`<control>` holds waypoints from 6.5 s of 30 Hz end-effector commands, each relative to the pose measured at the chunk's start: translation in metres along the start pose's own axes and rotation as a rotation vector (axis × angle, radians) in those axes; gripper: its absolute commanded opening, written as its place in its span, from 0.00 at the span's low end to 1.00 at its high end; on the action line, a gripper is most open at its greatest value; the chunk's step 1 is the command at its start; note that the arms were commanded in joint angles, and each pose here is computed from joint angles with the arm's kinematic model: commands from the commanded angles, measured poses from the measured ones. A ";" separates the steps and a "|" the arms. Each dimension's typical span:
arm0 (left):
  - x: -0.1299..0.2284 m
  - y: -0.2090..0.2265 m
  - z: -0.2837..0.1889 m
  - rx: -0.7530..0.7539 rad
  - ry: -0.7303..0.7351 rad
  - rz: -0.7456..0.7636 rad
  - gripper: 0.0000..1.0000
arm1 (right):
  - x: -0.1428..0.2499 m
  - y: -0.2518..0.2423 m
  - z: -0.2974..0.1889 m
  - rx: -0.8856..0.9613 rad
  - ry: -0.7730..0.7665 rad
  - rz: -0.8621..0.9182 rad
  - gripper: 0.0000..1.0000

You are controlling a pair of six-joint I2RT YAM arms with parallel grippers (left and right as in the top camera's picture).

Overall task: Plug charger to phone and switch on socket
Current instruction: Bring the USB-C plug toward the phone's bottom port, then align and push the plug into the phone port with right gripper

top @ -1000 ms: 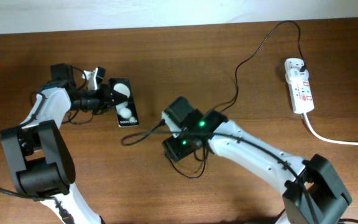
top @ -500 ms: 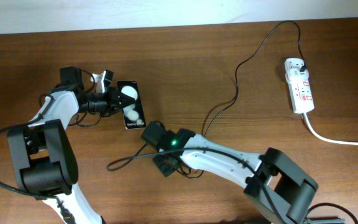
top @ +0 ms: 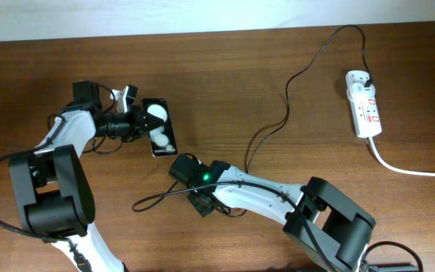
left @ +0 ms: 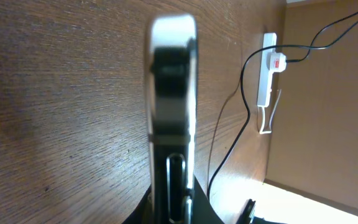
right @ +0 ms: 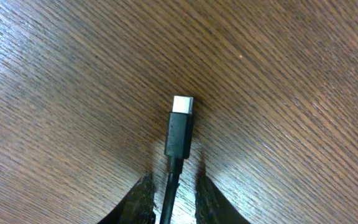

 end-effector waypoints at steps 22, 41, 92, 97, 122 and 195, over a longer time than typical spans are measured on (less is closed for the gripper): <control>0.006 -0.034 -0.004 0.288 -0.019 0.172 0.00 | -0.040 -0.030 -0.075 -0.451 -0.187 0.215 0.04; 0.004 -0.032 0.001 0.350 -0.023 -0.007 0.00 | -0.056 -0.008 -0.051 -0.697 -0.429 0.348 0.04; -0.001 -0.031 0.008 0.305 -0.019 -0.150 0.00 | -0.077 -0.030 -0.059 -0.640 -0.566 0.383 0.04; -0.001 -0.031 0.008 0.305 -0.019 -0.150 0.00 | -0.081 -0.033 -0.061 -0.622 -0.596 0.387 0.04; -0.001 -0.031 0.008 0.305 -0.016 -0.177 0.00 | -0.063 -0.016 -0.051 -0.632 -0.495 0.309 0.04; 0.002 -0.037 0.011 0.330 0.007 -0.167 0.01 | -0.079 -0.010 -0.071 -0.611 -0.565 0.264 0.04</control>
Point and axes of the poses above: each gripper's point midway between its finger pads, its own z axis out along the fingers, its own y axis along the line the jaws close on, x = y × z, the point moved 4 cm from there along -z, back along the fingers, and after that the axes turned 2 degrees about -z, right-handed, at the moved point
